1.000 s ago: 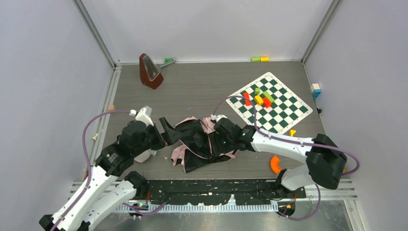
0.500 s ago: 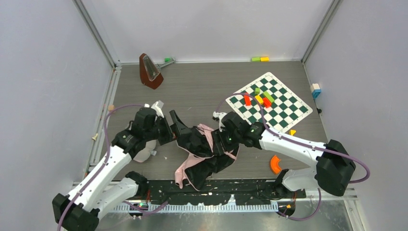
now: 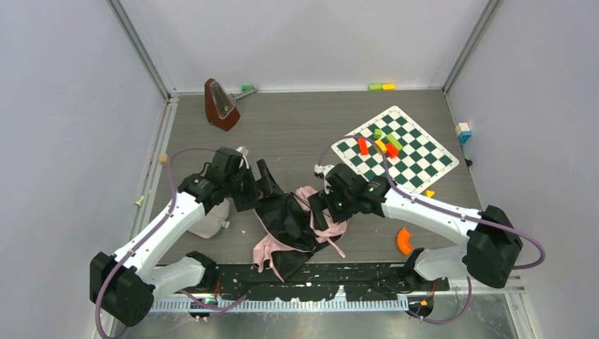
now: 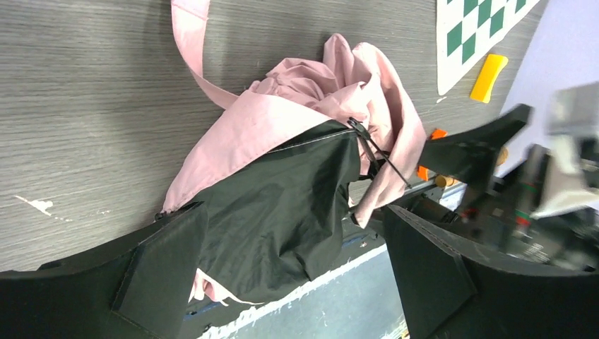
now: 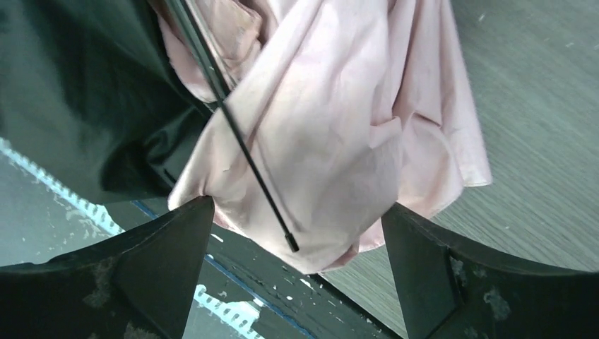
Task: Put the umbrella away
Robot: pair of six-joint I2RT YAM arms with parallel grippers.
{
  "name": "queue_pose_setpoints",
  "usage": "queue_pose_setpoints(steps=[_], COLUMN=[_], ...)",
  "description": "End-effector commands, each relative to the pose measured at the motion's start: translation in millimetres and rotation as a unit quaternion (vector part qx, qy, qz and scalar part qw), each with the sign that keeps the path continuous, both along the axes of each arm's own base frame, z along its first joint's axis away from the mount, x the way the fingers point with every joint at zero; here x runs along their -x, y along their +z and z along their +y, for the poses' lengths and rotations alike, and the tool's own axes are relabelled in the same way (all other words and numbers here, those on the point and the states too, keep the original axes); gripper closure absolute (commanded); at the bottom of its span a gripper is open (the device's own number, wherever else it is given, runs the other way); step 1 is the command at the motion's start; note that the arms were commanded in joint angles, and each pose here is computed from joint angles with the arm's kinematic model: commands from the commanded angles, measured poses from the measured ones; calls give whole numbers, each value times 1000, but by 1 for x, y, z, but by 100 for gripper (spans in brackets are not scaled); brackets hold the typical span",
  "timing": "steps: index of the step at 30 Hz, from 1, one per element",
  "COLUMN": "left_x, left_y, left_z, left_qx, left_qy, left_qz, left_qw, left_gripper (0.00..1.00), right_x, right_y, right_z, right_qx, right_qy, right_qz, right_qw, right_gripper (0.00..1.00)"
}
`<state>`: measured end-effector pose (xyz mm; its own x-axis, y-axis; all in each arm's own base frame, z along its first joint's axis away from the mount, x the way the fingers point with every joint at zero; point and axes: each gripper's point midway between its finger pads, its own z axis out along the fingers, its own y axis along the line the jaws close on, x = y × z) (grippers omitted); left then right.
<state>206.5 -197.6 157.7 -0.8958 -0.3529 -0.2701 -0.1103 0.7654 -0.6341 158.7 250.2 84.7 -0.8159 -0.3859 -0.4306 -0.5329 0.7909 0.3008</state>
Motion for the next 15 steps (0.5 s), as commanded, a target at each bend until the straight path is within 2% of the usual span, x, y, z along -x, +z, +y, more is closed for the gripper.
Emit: queue_pose_setpoints(steps=[1,6,8,15], left_x=[0,4,6,21], left_y=[0,-6,-11,-49], left_z=[4,7,5,8], left_qx=[-13,-21,-19,-42], left_qy=[-6,-11,-16,-22], left_qz=[-6,-1,5,49], left_qw=[1000,1000,1000,998], left_gripper=[3,4,9,25], right_x=[-18,-24,-29,-36], right_y=[57,83,83,30], right_z=[2,10,14,25], right_qx=[-29,-45,-41,26], right_qy=[-5,-1,-4,-9], right_qz=[-67,-82,-82,-51], right_qw=[997,996,996,998], right_gripper=[5,5,5,5])
